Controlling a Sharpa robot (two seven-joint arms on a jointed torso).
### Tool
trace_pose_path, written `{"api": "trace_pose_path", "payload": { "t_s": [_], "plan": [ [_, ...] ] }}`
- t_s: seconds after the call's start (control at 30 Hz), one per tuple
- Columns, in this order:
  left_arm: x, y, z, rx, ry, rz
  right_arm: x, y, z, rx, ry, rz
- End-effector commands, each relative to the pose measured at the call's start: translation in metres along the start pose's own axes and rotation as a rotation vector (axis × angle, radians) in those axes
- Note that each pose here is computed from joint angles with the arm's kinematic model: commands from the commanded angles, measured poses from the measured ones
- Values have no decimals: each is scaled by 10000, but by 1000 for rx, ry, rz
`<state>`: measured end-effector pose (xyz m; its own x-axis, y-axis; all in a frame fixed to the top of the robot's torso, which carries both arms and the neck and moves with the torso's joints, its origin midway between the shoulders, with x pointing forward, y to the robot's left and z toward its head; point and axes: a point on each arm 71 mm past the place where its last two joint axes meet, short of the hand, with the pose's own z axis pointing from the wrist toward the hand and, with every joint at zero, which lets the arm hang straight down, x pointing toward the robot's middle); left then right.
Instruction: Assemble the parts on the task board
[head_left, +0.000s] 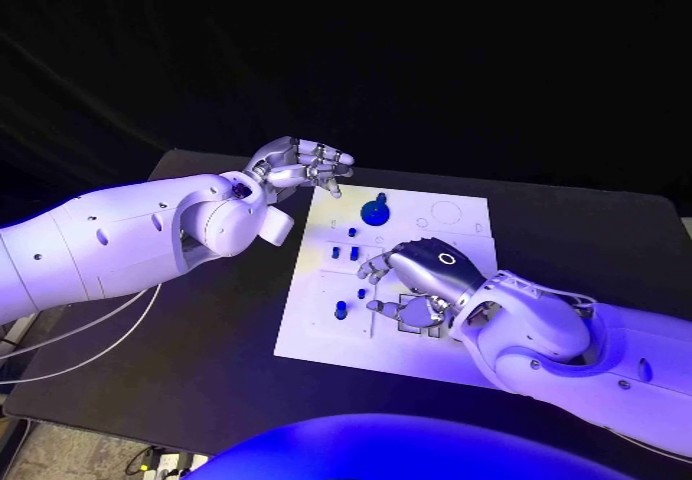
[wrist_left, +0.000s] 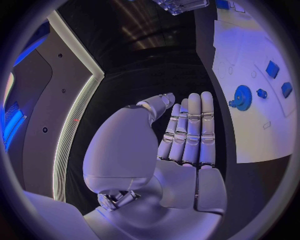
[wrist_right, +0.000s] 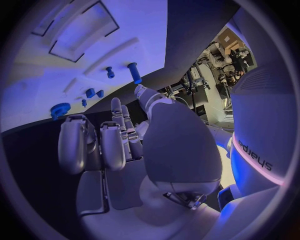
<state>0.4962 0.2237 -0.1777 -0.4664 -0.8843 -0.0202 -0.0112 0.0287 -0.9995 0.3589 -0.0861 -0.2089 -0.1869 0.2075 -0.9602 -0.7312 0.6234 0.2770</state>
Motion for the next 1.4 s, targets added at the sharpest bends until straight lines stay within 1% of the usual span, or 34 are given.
{"api": "trace_pose_path", "payload": {
  "t_s": [0.03,0.1,0.2,0.23,0.3,0.4,0.5,0.63,0.7,0.77,0.93,1.27,1.4],
  "plan": [
    [16,-10,3,7,13,-9,-198,-111,-95,28,-92,130],
    [14,-7,2,6,13,-9,-287,-255,-167,89,-94,179],
    [14,-2,1,6,14,-9,-376,-492,-305,201,-79,250],
    [14,0,1,5,14,-9,-388,-539,-339,225,-74,263],
    [11,6,-4,4,15,-9,-413,-684,-457,301,-53,298],
    [4,18,-15,1,17,-6,-430,-844,-625,390,-31,321],
    [-7,28,-22,-5,15,12,-427,-959,-779,465,-6,324],
    [-11,31,-24,-4,16,23,-420,-1059,-940,537,26,292],
    [-2,30,-23,-3,17,25,-410,-1094,-1035,572,31,275],
    [4,31,-24,-5,16,26,-376,-1100,-1104,601,32,289],
    [4,29,-30,-6,14,24,-263,-1075,-1174,638,53,317],
    [6,24,-42,-4,14,19,11,-1002,-1192,659,122,322],
    [7,25,-50,-7,18,12,108,-967,-1180,659,148,330]
  ]
}}
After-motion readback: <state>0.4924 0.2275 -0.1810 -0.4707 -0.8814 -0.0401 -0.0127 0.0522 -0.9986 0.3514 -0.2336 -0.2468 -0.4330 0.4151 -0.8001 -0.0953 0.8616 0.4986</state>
